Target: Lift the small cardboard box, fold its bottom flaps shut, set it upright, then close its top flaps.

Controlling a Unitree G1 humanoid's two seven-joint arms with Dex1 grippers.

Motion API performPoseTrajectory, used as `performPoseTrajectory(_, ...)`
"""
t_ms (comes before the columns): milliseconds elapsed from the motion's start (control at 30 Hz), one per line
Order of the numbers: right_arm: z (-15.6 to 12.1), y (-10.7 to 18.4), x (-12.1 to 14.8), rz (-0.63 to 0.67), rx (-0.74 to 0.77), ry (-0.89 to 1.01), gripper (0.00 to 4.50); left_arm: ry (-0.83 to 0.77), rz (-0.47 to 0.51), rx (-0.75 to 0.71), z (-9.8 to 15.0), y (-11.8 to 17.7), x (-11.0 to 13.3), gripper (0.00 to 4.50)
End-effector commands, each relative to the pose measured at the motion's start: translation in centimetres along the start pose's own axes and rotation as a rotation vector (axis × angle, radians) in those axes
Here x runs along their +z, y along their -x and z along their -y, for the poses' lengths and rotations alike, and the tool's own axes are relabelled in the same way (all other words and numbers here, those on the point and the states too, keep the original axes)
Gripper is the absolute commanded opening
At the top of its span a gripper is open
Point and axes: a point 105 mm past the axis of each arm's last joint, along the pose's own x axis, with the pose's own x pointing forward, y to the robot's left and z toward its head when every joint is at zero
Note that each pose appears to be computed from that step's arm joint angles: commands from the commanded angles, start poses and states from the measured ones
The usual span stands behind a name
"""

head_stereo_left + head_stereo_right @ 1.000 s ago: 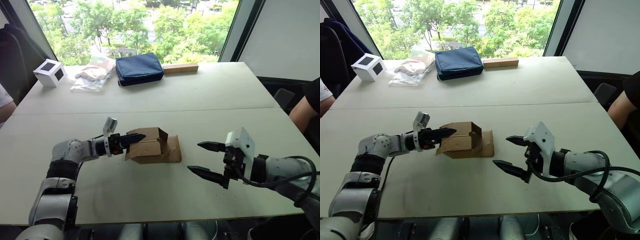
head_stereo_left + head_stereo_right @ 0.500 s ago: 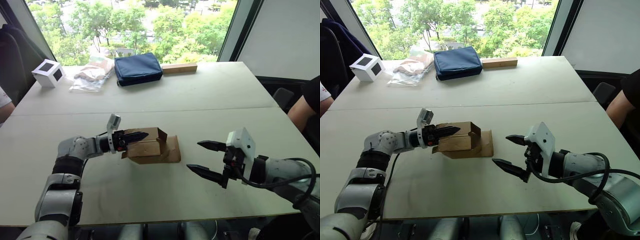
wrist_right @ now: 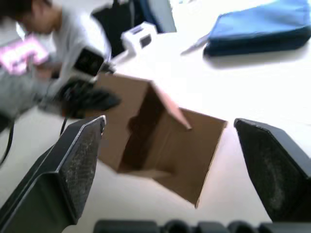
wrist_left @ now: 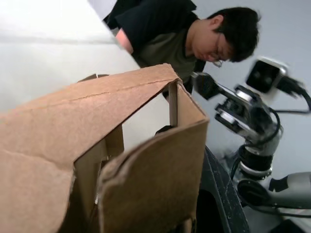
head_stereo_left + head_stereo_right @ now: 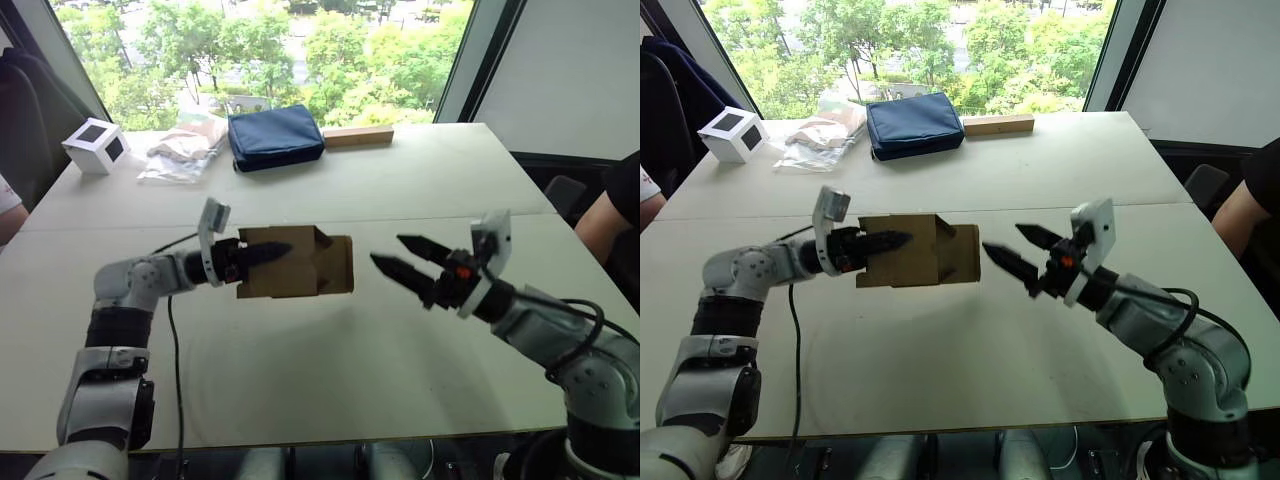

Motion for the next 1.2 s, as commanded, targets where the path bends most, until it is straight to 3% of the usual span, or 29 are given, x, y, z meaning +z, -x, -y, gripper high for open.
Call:
performPoseTrajectory(33, -1.1, -1.6, 2.8, 0.145, 0.041, -0.040, 3.02, -0.178, -0.001, -0.080, 2.6, -0.3, 3.2, 0.00)
performPoseTrajectory(233, -2.9, -5.5, 4.7, 0.245, 0.069, -0.070, 0.62, -0.313, 0.012, -0.102, 4.1, -0.6, 6.2, 0.00)
performPoseTrajectory(300, -3.6, -5.9, 4.5, 0.225, 0.097, -0.038, 0.02, -0.328, 0.024, -0.102, 4.2, -0.6, 6.6, 0.00)
performPoseTrajectory(767, -7.2, -6.7, 0.5, 0.066, 0.257, 0.055, 0.02, -0.330, 0.057, -0.129, 4.6, -0.2, 6.8, 0.00)
performPoseTrajectory(1200, -8.5, -7.6, 0.6, 0.102, 0.314, 0.088, 0.02, -0.308, 0.052, -0.137, 4.4, -0.5, 6.3, 0.00)
